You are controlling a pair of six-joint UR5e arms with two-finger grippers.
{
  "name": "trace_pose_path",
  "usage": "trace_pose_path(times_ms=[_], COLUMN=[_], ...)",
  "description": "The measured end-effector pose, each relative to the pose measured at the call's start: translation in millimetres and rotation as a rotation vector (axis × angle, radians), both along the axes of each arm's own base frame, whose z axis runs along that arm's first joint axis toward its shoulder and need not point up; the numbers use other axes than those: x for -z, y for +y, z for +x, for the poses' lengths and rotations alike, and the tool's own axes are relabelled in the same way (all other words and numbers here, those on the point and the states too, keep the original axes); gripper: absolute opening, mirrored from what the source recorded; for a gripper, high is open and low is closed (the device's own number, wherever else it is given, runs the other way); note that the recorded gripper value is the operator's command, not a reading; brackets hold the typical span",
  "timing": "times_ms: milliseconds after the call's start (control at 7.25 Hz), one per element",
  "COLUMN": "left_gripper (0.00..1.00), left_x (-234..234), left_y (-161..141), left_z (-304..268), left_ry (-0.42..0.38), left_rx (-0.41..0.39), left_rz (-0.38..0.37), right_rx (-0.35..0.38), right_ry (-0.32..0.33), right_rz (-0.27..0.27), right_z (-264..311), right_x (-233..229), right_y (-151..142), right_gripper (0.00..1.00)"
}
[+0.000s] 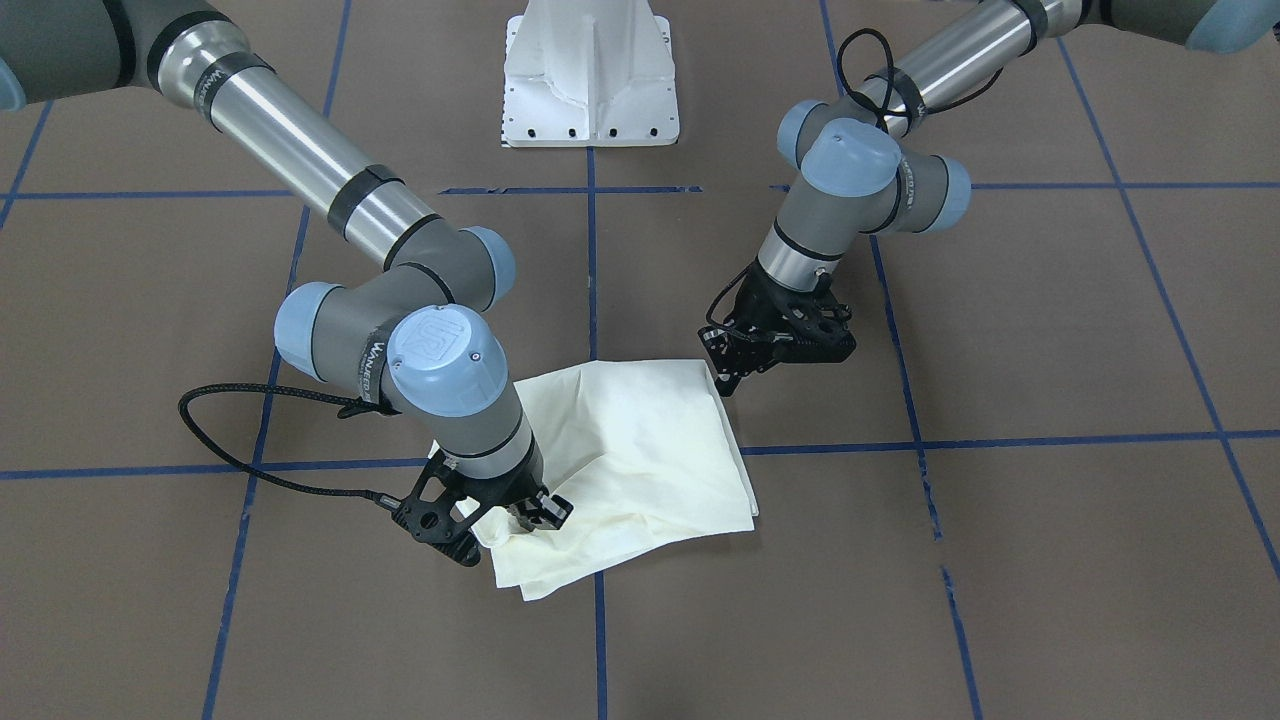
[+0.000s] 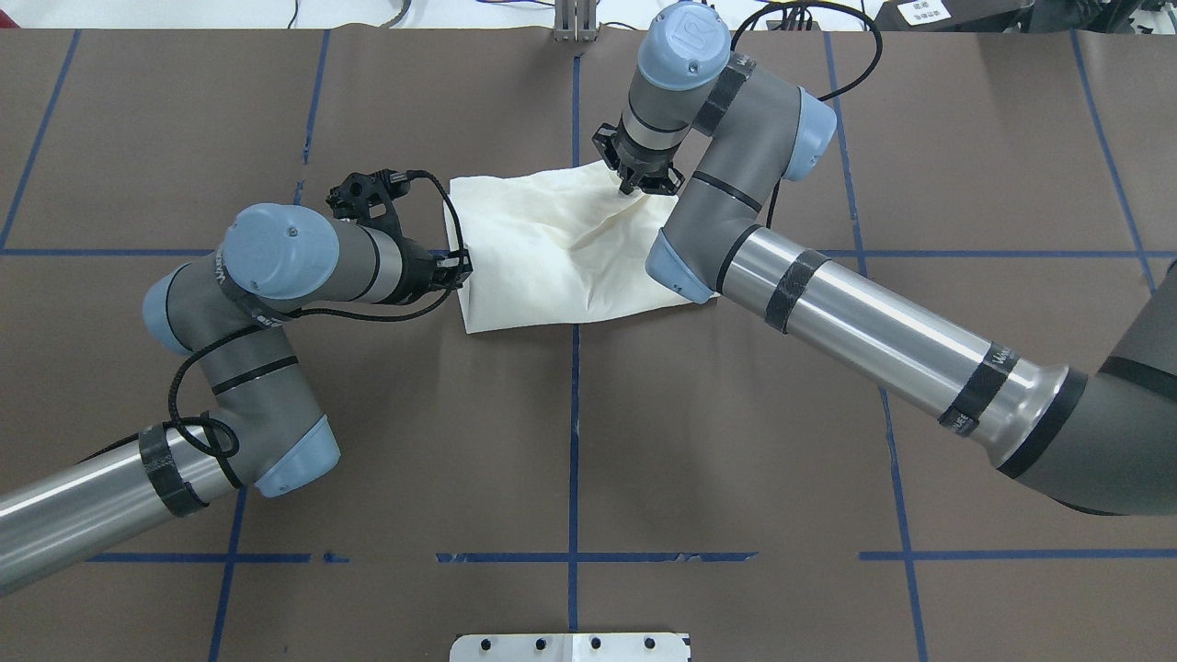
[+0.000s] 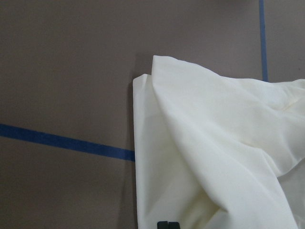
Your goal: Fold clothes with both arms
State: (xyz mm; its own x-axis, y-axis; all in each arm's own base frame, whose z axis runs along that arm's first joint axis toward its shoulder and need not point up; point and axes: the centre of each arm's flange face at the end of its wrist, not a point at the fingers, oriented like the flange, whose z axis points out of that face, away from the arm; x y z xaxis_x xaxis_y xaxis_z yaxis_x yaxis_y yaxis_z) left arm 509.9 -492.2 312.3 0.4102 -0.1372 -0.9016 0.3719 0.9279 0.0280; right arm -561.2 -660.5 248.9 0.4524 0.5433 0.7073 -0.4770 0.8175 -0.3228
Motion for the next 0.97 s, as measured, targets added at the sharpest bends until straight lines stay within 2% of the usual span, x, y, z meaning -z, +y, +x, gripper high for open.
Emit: trace_pose_path(times_ms=[276, 552, 966], left_gripper=[0.05, 0.05, 0.05], left_x=[3, 18, 29], left_y=[-3, -4, 11], left_z=[9, 11, 14], left_ry=[0.002, 0.039, 0.082], left_rx=[-0.004, -0.003, -0.027], left_rz=[0.0, 0.017, 0.036], right_rx=[0.001, 0.008, 0.011], right_ry=[-0.001, 0.002, 0.004], right_rz=[0.002, 0.0, 0.007], right_z=[-2, -7, -16], right_x=[0, -2, -8], right_y=[1, 5, 10], right_gripper=[0.0, 0.0, 0.0])
